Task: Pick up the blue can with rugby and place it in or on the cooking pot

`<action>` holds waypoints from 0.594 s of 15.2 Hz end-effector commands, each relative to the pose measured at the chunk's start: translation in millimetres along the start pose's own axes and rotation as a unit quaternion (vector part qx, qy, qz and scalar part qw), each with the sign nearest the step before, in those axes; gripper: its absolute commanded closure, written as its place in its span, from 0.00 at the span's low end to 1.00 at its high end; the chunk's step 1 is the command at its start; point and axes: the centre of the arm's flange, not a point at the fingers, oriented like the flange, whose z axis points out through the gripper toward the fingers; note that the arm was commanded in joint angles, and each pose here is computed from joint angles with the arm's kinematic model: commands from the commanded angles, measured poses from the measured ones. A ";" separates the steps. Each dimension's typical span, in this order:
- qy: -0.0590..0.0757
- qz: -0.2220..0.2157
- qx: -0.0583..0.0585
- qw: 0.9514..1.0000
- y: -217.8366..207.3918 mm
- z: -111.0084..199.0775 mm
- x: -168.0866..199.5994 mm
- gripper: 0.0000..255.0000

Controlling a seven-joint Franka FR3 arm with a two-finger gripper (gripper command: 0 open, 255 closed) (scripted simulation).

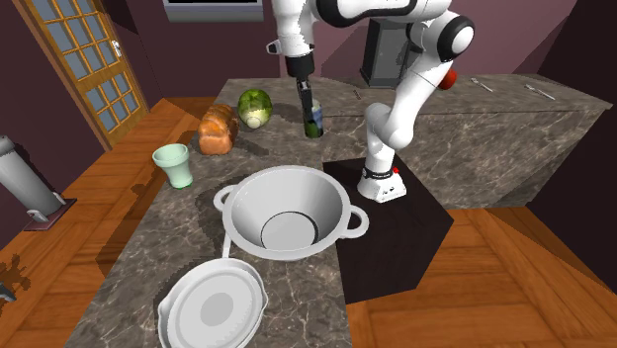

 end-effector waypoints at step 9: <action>0.000 0.000 0.000 1.000 -122.0 -18.9 41.5 1.00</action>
